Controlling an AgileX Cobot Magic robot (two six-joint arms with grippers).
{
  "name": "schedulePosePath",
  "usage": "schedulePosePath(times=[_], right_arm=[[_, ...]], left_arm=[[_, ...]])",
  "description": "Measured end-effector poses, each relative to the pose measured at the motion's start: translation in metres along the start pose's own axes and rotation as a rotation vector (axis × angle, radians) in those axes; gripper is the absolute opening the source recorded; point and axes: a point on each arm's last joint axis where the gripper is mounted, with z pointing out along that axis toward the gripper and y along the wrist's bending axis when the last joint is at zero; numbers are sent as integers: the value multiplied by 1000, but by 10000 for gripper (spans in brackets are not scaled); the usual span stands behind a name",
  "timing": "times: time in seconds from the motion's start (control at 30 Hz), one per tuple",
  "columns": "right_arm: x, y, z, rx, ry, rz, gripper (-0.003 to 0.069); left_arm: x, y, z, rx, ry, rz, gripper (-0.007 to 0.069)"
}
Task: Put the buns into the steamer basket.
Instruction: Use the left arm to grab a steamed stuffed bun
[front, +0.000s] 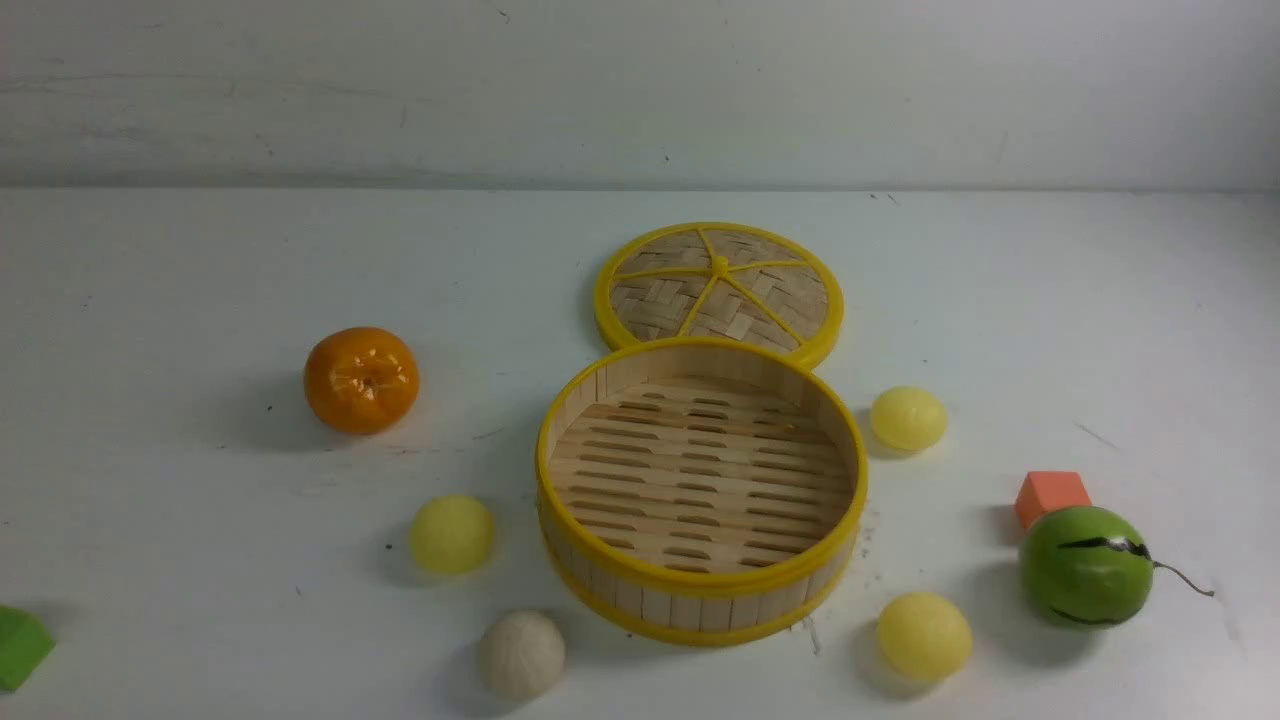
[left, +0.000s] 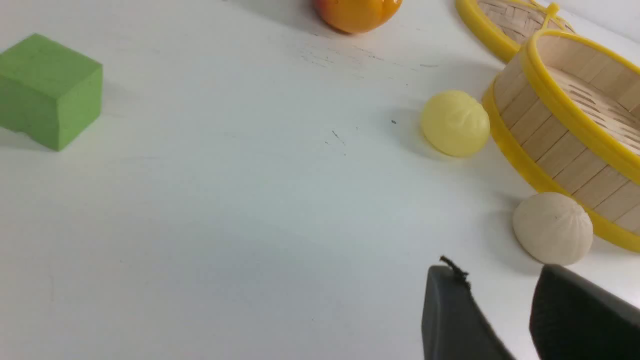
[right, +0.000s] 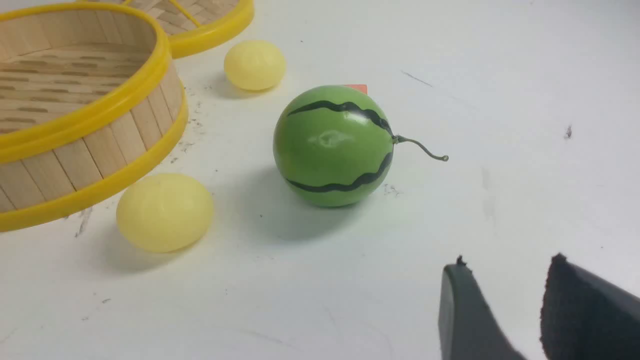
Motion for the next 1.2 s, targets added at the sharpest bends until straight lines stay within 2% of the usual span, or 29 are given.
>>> schedulePosePath(times=[0.97,1.07,1.1,1.13,1.2], right_arm=[[0,0,0,0,0,0,239],[0,0,0,0,0,0,239],[0,0,0,0,0,0,239],[0,0,0,0,0,0,239],[0,0,0,0,0,0,239]], left_arm=[[0,0,0,3,-5,-6,237],[-4,-4,0,45,-41,-132,237],[-4,-4,0,45,-41,-132,237],[-7,-7,-1,85,-70,-269,237],[-11,-9,-1,124,-99,-407,237]])
